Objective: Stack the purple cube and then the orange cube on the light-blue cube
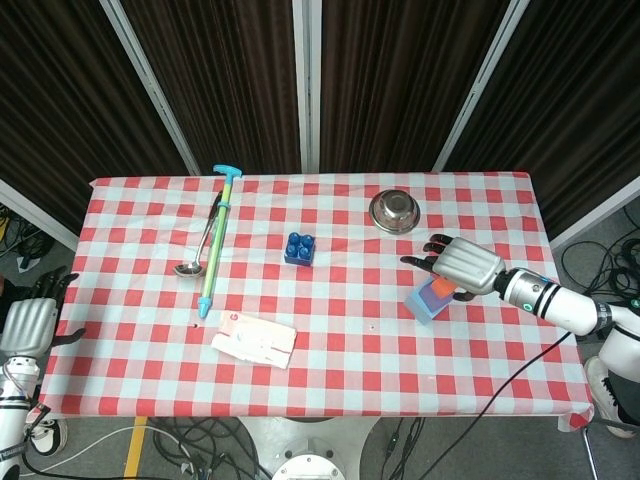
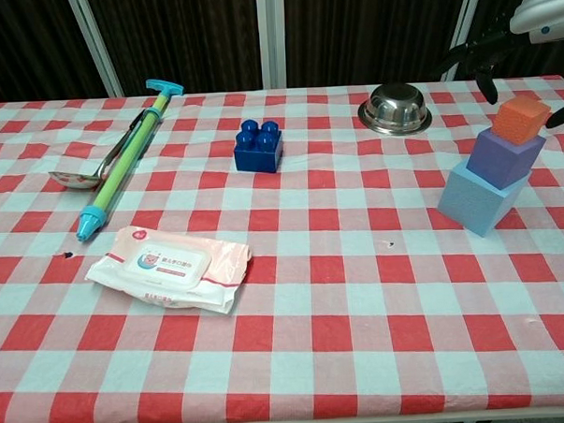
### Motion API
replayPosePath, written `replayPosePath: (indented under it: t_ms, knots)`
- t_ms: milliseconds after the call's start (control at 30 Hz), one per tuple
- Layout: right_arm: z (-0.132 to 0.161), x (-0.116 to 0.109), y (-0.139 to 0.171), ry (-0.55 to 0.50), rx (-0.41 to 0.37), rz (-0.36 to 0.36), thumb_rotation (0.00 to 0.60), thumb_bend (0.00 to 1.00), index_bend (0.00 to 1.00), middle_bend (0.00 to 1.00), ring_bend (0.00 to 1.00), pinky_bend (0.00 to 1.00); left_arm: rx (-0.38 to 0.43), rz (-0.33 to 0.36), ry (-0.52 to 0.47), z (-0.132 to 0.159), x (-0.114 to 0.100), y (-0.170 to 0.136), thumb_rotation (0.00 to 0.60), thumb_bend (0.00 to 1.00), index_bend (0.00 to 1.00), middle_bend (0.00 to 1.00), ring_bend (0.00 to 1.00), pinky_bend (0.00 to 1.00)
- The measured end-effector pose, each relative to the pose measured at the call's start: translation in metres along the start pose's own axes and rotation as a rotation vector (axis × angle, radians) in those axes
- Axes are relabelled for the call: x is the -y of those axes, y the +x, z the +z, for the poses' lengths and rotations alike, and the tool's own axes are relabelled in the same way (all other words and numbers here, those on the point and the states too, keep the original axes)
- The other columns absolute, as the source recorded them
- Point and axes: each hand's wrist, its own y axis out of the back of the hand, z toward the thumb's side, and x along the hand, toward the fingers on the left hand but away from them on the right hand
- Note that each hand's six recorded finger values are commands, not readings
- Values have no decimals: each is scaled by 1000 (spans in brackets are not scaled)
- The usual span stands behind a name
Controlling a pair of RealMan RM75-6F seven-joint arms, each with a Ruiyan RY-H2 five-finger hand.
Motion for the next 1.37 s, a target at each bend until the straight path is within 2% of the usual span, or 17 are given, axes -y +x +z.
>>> replayPosePath:
  t_ms: [167,267,400,500,600,700,767,867,933,967,1033,1100,1367]
  knots:
    - [1,-6,1,-4,-3,-21,600,8,0,307,138,162,-1,1,-2,-1,-1,0,600,86,225,196,119,265]
    - [0,-18,5,-15,3,-73,600,0,0,288,111,165,3,8,-4,0,-2,0,600,86,225,196,120,265]
    - [-3,-39,25,-70,42,-189,600,1,0,272,88,167,14,22,-15,3,-7,-1,600,86,225,195,120,265]
    - [-7,-46,50,-139,112,-299,600,9,0,256,75,151,29,32,-25,6,-10,-1,600,86,225,195,120,265]
    - [-12,-45,76,-146,214,-391,600,43,0,227,48,90,51,39,-34,11,-12,-2,600,86,225,196,120,265]
    - [-18,-30,106,-135,384,-460,600,59,0,186,16,40,76,47,-40,16,-14,-3,600,86,225,195,120,265]
    - [-23,-9,133,-137,549,-467,600,63,0,165,3,15,92,56,-43,19,-15,-4,600,86,225,196,120,265]
    - [-24,36,174,-185,792,-416,600,63,0,140,0,0,116,67,-54,25,-17,-5,600,86,225,195,120,265]
    - [-18,69,198,-236,927,-373,600,64,0,136,0,0,136,71,-62,28,-18,-6,600,86,225,195,120,265]
    - [-14,80,204,-256,965,-360,600,64,0,135,0,0,149,72,-66,31,-19,-7,600,86,225,195,120,265]
    - [-6,98,209,-294,1014,-350,600,64,0,133,0,0,168,69,-69,34,-18,-8,600,85,225,195,120,265]
    - [-3,105,210,-307,1028,-357,600,64,0,133,0,0,187,66,-77,38,-18,-9,600,85,225,195,120,265]
    - [-2,105,199,-332,979,-398,600,63,0,136,0,0,219,75,-92,44,-22,-11,600,85,225,196,120,265]
